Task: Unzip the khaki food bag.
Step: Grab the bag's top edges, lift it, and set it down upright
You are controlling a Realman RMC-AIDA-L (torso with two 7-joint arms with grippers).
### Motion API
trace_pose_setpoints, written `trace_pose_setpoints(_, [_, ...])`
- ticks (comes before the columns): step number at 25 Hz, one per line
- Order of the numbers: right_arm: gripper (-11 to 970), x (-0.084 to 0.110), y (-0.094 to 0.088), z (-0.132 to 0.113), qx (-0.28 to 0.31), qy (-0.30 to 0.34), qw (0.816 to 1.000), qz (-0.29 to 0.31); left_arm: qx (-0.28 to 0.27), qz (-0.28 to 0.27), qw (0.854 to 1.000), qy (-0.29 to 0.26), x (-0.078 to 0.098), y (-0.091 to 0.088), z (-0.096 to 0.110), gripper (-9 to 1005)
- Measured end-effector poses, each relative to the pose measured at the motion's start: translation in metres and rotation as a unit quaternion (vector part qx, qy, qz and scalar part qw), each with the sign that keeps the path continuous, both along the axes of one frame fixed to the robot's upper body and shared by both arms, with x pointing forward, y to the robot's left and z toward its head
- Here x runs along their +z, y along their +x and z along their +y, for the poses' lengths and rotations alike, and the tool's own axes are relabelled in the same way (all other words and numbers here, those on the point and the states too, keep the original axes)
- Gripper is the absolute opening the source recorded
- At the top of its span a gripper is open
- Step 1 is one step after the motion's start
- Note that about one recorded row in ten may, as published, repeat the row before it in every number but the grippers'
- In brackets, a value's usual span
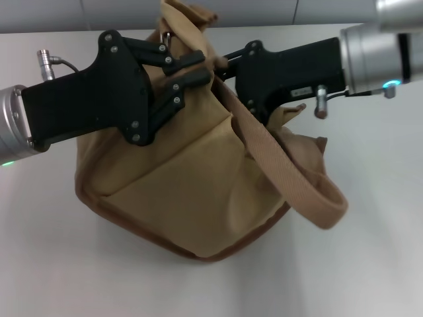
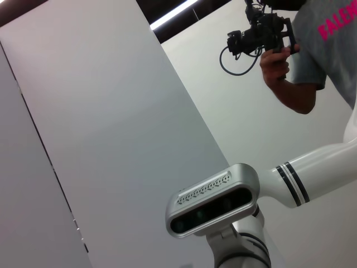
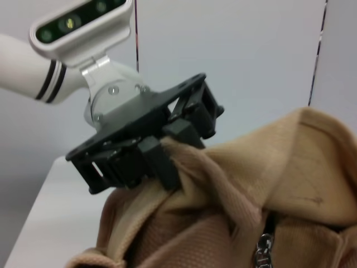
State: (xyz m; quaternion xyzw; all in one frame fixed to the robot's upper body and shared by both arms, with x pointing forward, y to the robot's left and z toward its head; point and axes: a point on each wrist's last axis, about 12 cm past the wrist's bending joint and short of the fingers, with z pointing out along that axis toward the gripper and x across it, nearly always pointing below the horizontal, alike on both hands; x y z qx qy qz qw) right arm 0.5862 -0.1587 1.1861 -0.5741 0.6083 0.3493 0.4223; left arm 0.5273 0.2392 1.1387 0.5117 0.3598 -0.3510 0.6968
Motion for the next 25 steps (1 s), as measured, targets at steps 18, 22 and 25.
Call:
trace_pose_setpoints(18, [241,-0.011,0.0,0.019,-0.029,0.015,0.998,-0.055,-0.001,-0.003,1.0,-0.001,0.003,0.002,-0.001,197])
trace_pose_setpoints(22, [91,-0.013,-0.002,0.018,-0.028,0.017,0.997,-0.069,0.004,-0.005,1.0,-0.002,0.002,0.002,0.001,199])
trace_pose_setpoints(25, [24,-0.016,-0.007,0.012,-0.027,0.034,0.996,-0.084,0.012,-0.005,1.0,-0.005,0.002,0.003,0.002,200])
